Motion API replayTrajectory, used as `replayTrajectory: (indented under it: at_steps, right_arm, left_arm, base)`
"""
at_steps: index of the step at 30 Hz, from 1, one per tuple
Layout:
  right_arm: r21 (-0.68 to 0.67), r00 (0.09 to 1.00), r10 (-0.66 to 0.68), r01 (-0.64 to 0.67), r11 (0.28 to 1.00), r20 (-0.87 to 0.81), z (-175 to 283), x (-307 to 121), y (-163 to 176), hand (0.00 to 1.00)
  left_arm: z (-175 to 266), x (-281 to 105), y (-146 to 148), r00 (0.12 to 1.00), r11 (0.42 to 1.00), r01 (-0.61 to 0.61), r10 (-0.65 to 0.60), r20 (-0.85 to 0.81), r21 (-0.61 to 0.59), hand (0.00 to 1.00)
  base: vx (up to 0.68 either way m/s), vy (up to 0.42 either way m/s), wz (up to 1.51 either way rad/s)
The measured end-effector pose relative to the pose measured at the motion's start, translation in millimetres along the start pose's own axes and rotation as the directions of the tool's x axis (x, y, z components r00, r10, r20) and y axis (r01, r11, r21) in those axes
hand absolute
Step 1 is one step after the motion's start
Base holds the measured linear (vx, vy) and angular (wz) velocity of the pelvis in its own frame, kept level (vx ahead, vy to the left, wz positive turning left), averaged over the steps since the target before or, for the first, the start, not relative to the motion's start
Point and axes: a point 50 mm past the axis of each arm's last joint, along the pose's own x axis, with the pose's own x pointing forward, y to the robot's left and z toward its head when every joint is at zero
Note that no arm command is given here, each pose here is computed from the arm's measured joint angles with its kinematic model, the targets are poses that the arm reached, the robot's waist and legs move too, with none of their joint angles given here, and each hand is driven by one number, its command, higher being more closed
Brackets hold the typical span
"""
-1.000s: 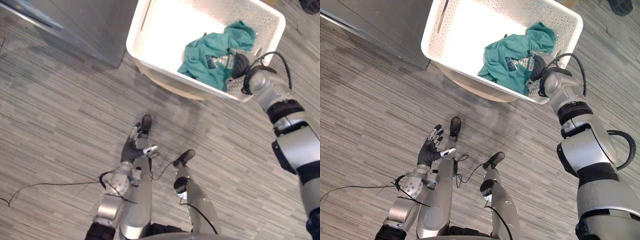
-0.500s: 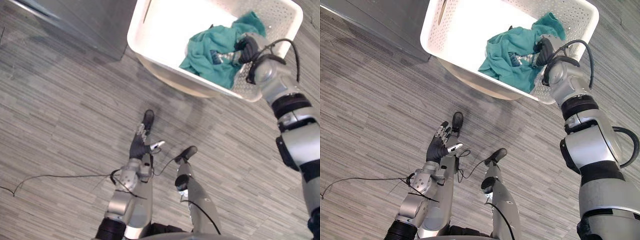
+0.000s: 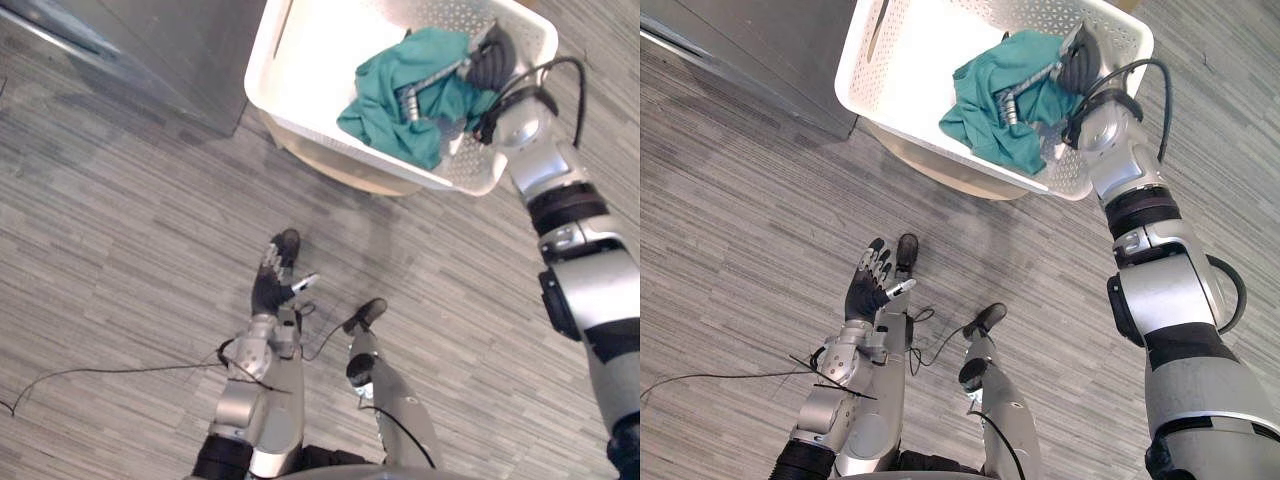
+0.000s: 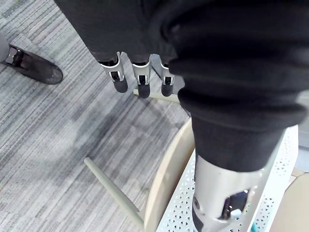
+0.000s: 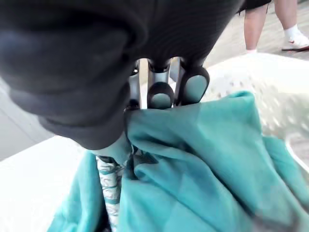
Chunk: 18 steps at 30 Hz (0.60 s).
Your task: Pick up the laundry basket with both hands and put the clothes into the washing machine.
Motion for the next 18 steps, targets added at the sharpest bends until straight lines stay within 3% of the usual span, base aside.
replayTrajectory:
  at_steps: [10, 18]
  right_arm:
    - [0.102, 0.951, -0.237, 0.220, 0.970, 0.198, 48, 1, -44, 1.00]
    - [0.245, 0.849, -0.433, 0.369, 0.896, 0.303, 80, -10, -82, 1.00]
  left_arm:
    - [2, 0, 10, 0.999, 0.999, -0.034, 0.034, 0.005, 0.040, 0.00]
    - [19, 3, 8, 0.995, 0.991, -0.055, 0.044, 0.094, 0.122, 0.00]
  base:
    - [0.04, 0.077, -0.06]
    - [0.06, 0.060, -0.06]
